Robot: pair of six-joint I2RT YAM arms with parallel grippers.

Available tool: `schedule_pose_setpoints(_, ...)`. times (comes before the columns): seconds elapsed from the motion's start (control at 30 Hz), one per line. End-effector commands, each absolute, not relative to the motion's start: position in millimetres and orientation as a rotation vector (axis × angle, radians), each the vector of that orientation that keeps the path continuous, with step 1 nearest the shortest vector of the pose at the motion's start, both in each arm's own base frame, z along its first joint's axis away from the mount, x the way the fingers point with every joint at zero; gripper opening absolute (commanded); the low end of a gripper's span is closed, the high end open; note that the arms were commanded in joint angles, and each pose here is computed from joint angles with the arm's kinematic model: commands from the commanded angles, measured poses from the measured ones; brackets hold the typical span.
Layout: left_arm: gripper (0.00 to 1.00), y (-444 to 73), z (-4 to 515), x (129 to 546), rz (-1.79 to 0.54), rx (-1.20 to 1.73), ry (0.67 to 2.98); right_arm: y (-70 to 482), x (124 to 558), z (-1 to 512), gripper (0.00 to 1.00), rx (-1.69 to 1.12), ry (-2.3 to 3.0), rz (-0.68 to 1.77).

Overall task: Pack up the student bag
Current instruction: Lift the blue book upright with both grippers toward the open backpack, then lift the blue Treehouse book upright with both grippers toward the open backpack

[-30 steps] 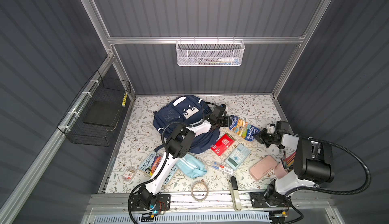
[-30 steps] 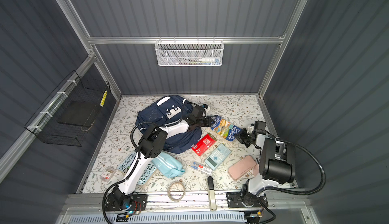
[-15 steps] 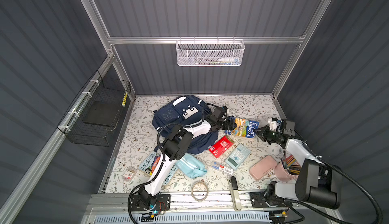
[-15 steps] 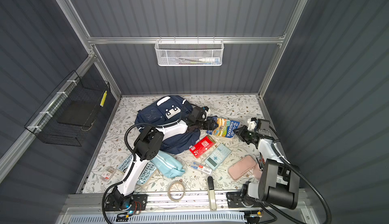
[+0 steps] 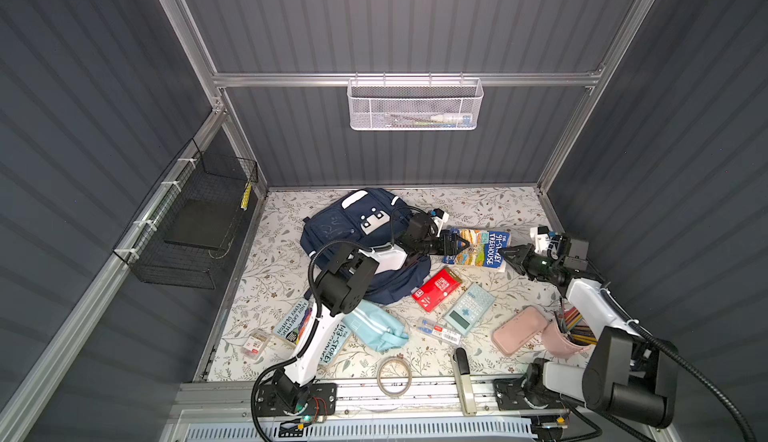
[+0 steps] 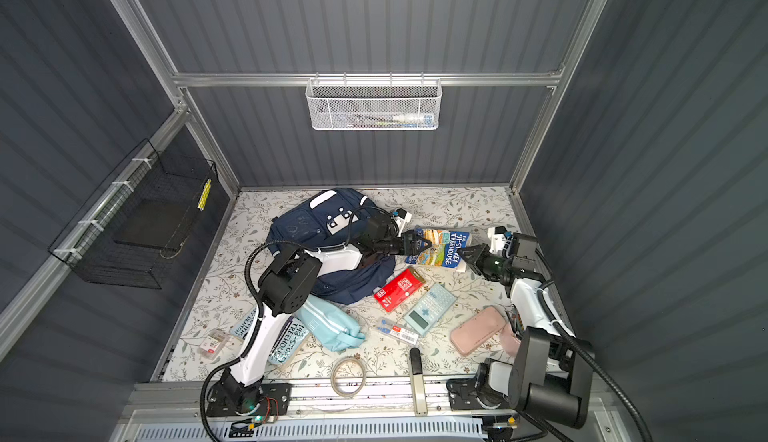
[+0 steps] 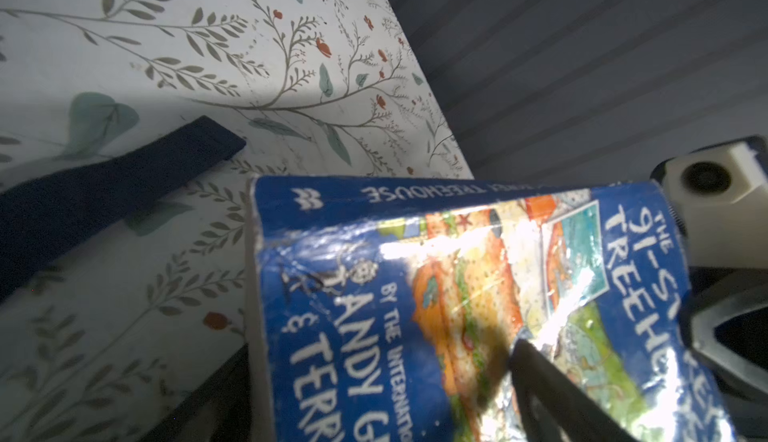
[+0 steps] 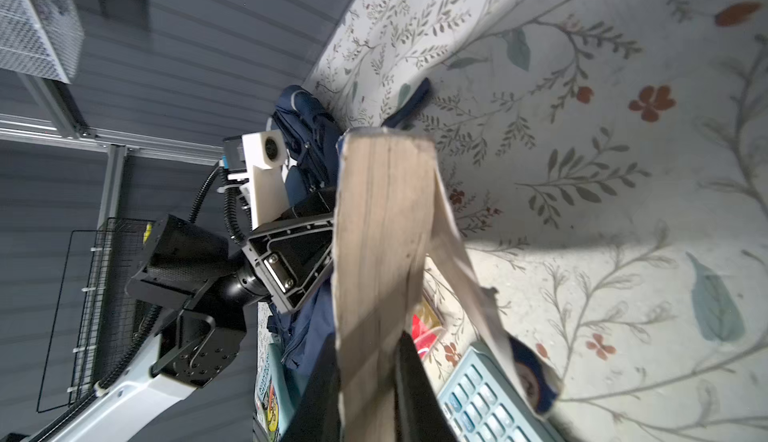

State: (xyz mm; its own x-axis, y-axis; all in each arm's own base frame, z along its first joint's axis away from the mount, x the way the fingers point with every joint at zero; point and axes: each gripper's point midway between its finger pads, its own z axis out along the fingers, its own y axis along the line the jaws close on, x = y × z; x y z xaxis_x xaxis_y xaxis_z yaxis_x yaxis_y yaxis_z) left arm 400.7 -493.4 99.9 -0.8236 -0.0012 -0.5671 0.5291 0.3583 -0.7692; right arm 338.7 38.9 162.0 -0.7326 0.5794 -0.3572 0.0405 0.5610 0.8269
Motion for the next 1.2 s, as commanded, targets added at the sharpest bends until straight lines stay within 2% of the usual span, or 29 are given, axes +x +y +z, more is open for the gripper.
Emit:
schedule_pose_setpoints(0.0,0.55,-509,176,365,-1.745,0.566,1.925,63,333,205,0.00,0.279,2.064,1.291)
schedule_pose_setpoints(0.07,0.46,-506,186,361,-1.716,0.597,1.925,63,332,207,0.00,0.274,2.064,1.285)
schedule_pose_setpoints(0.1,0.38,-504,189,361,-1.686,0.608,1.934,63,331,208,0.00,0.267,2.067,1.281)
schedule_pose_setpoints(0.17,0.27,-500,192,360,-1.654,0.613,1.952,61,330,208,0.00,0.269,2.073,1.258)
schedule_pose_setpoints(0.27,0.20,-495,191,360,-1.663,0.577,1.980,56,330,206,0.00,0.285,2.091,1.184)
schedule_pose_setpoints(0.3,0.07,-493,191,360,-1.667,0.564,1.990,53,330,203,0.03,0.294,2.103,1.149)
schedule_pose_setpoints(0.33,0.00,-492,192,359,-1.672,0.558,1.996,52,330,202,0.06,0.299,2.107,1.135)
schedule_pose_setpoints(0.43,0.00,-491,198,354,-1.695,0.553,2.022,51,330,196,0.22,0.304,2.113,1.127)
schedule_pose_setpoints(0.53,0.00,-485,219,346,-1.764,0.509,1.979,51,333,186,0.47,0.314,2.094,1.142)
schedule_pose_setpoints(0.6,0.00,-480,233,341,-1.767,0.503,1.962,50,334,178,0.59,0.324,2.098,1.139)
schedule_pose_setpoints(0.67,0.00,-475,249,339,-1.757,0.507,1.938,44,336,171,0.65,0.343,2.105,1.078)
schedule_pose_setpoints(0.8,0.00,-458,242,340,-1.670,0.473,1.998,33,331,169,0.72,0.351,2.096,0.968)
schedule_pose_setpoints(0.93,0.00,-449,236,345,-1.574,0.464,2.040,34,315,206,0.77,0.275,1.997,0.881)
schedule_pose_setpoints(1.0,0.00,-446,243,345,-1.554,0.470,2.028,25,306,217,0.78,0.258,1.961,0.760)
schedule_pose_setpoints(1.07,0.00,-444,253,343,-1.549,0.484,2.017,8,300,219,0.85,0.270,1.930,0.596)
schedule_pose_setpoints(1.17,0.00,-438,263,338,-1.554,0.490,2.013,0,300,228,0.89,0.272,1.883,0.564)
